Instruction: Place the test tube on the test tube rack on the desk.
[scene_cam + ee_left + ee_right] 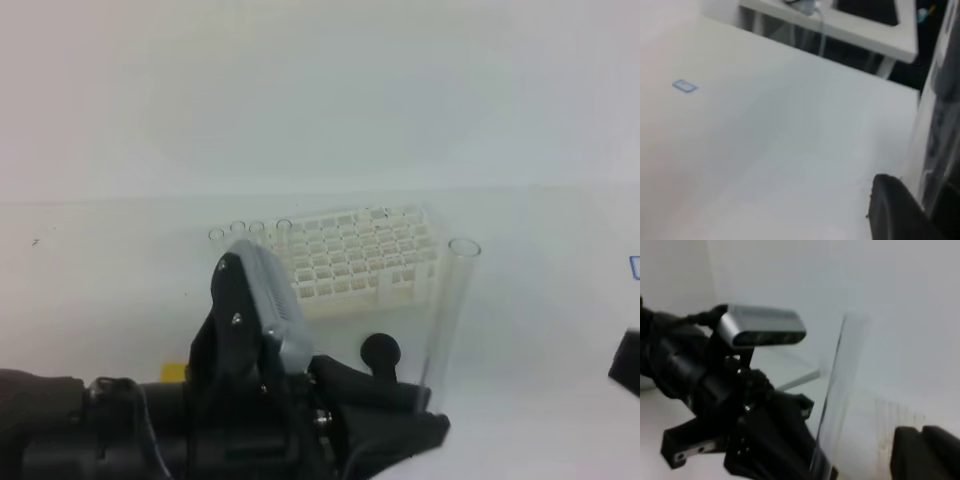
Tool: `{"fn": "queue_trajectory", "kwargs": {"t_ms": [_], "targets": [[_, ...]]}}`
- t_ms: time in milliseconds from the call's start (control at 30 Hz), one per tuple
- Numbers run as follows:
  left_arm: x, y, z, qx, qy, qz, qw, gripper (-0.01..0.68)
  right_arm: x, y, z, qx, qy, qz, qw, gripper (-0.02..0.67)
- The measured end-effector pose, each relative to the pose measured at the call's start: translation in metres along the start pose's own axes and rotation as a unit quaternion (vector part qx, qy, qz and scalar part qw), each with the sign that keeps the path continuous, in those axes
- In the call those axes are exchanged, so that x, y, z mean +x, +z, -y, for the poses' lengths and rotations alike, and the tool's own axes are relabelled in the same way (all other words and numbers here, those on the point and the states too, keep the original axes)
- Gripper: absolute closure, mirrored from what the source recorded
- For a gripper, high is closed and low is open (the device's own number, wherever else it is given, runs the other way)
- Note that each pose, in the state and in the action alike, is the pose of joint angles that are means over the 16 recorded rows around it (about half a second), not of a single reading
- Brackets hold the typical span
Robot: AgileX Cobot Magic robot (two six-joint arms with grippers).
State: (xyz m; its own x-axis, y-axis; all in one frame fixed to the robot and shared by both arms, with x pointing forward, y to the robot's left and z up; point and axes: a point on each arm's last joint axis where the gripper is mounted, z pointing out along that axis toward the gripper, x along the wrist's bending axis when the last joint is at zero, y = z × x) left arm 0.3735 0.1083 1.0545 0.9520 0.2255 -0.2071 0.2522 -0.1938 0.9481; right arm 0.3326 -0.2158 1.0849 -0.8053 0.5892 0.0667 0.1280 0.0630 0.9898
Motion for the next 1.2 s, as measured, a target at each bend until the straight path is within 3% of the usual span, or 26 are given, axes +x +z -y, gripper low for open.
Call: {"fn": "queue_trajectory", "kwargs": {"t_ms": [267, 500, 833, 1200], "targets": [[-0.009, -0.001, -0.001, -0.011, -0.01, 0.048, 0.999, 0.673, -0.007, 0.013, -0.011, -0.04, 0.011, -0.021, 0.999, 0.418], [-0.009, 0.0, -0.001, -0.011, 0.003, 0.053, 0.999, 0.673, -0.013, 0.034, -0.02, -0.028, 0.026, -0.091, 0.995, 0.3], [-0.007, 0.002, 0.001, -0.007, 0.018, 0.05, 0.999, 0.673, -0.019, 0.055, -0.042, -0.034, 0.026, -0.185, 0.982, 0.273], [-0.007, 0.002, 0.002, -0.008, 0.04, 0.051, 0.998, 0.673, -0.025, 0.069, -0.045, -0.026, 0.035, -0.209, 0.977, 0.273]]}}
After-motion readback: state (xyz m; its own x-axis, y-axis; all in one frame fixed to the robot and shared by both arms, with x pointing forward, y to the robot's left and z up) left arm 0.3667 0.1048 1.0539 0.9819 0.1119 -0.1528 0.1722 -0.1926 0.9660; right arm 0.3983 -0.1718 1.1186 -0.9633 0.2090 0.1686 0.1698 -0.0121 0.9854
